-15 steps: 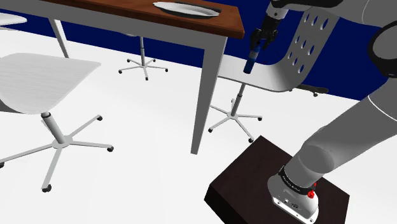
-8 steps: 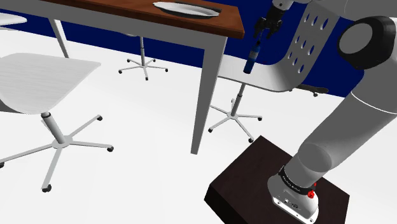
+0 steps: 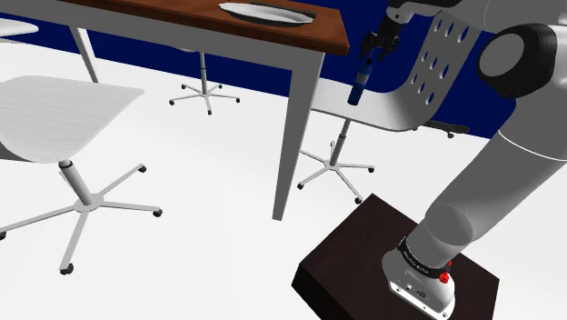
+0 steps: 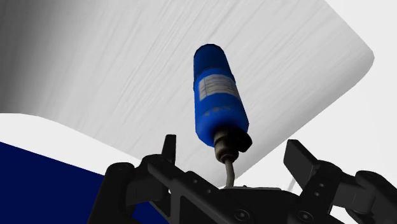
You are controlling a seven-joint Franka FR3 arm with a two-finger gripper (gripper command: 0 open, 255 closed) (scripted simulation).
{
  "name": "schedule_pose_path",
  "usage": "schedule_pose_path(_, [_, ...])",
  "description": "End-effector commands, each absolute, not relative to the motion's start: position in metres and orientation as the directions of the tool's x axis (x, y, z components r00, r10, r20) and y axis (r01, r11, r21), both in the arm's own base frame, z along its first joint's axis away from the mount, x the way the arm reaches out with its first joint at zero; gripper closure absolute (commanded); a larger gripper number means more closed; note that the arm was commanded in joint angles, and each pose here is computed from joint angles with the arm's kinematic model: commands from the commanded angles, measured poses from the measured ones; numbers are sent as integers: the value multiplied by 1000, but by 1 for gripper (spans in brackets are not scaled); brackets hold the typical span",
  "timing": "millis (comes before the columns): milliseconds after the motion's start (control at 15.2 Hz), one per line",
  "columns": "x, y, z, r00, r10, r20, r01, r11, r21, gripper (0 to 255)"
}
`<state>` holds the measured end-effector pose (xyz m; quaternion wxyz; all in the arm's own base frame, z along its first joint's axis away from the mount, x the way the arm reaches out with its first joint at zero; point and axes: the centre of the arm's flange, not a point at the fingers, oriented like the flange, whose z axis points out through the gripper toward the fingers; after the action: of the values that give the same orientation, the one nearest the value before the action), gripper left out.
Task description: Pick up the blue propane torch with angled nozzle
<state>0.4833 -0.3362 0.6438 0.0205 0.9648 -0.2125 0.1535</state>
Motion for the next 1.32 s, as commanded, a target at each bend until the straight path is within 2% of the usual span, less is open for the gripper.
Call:
schedule_pose_path(0, [483,-336,636,862,-404,305,-416,-909,-26,0])
schedule_pose_path(66, [483,-336,636,862,-404,305,-416,-909,-26,0])
schedule_pose_path(132, [482,-337,635,862,-404,305,-416,-909,-26,255])
schedule_pose_path(726, [483,-336,636,862,-404,305,-416,-909,-26,255])
schedule_pose_path(1254, [483,-336,678,862,-404,305,-416,-909,-26,255])
